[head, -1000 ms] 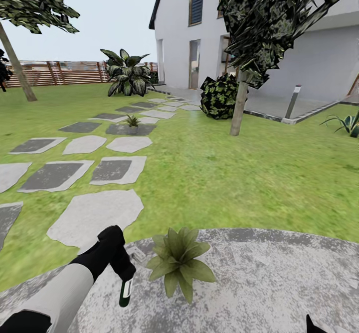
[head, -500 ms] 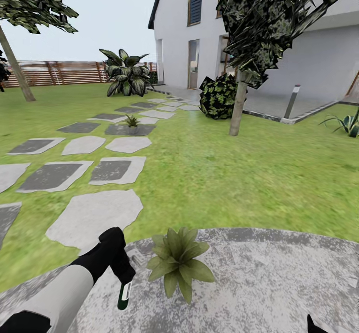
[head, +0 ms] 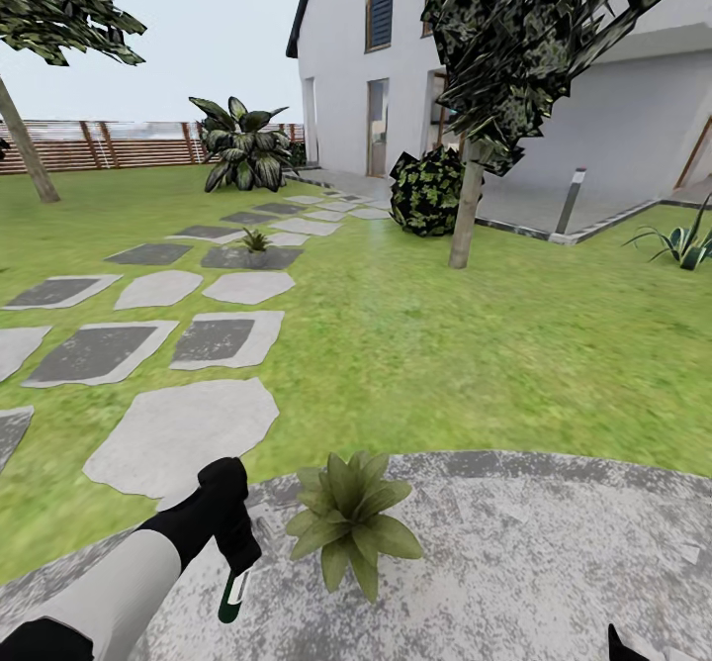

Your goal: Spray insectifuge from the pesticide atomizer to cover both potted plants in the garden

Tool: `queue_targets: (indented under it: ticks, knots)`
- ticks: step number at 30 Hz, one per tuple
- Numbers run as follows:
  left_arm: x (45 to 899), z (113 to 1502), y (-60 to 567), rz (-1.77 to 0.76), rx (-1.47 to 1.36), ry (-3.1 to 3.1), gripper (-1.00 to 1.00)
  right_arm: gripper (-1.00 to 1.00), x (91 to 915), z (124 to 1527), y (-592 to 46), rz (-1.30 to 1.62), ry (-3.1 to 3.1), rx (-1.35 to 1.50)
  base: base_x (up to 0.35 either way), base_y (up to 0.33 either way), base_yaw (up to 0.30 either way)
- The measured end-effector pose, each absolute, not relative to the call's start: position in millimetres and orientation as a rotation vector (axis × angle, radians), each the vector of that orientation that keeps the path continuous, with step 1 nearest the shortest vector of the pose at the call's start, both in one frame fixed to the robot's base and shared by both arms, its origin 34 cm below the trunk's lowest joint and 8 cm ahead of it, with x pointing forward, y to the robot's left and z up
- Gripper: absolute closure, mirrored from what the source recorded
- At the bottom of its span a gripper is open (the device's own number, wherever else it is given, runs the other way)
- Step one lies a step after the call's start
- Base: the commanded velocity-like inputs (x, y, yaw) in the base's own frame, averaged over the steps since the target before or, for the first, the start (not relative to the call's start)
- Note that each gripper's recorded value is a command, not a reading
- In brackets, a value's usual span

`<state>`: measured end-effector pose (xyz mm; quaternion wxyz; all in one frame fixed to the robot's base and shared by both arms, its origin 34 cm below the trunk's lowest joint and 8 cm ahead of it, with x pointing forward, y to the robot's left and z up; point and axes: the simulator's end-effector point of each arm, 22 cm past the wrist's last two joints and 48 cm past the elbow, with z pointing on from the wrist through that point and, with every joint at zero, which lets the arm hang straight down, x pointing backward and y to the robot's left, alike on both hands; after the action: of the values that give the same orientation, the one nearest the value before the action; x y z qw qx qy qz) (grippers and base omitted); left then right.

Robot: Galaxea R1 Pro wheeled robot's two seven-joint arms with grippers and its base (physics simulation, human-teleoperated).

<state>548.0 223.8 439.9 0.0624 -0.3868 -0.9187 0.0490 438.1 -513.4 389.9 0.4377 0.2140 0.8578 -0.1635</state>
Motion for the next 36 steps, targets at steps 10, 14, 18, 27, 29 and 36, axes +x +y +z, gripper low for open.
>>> queue_targets:
  ticks: [10, 14, 18, 27, 29, 36]
  knots:
    - [549, 441, 221, 0.152, -1.164, -2.784, 1.0, -1.0, 438, 389, -513, -0.405, 2.134, 0.532, 0.003, 0.003, 0.0]
    - [549, 441, 219, 0.151, -1.173, -2.779, 1.0, -1.0, 438, 390, -513, -0.405, 2.133, 0.532, 0.097, 0.115, 0.0]
    - [549, 441, 216, 0.162, -1.171, -2.784, 1.0, -1.0, 438, 389, -513, -0.405, 2.134, 0.53, 0.0, 0.0, 0.0]
    - [549, 441, 215, 0.162, -1.181, -2.78, 1.0, -1.0, 438, 389, -512, -0.404, 2.135, 0.531, 0.0, 0.0, 0.0]
    - [549, 441, 215, 0.156, -1.188, -2.776, 1.0, -1.0, 438, 389, -512, -0.404, 2.135, 0.53, 0.0, 0.0, 0.0]
    - [556, 446, 213, 0.222, -1.329, -2.745, 1.0, -1.0, 439, 389, -512, -0.402, 2.135, 0.529, 0.0, 0.0, 0.0]
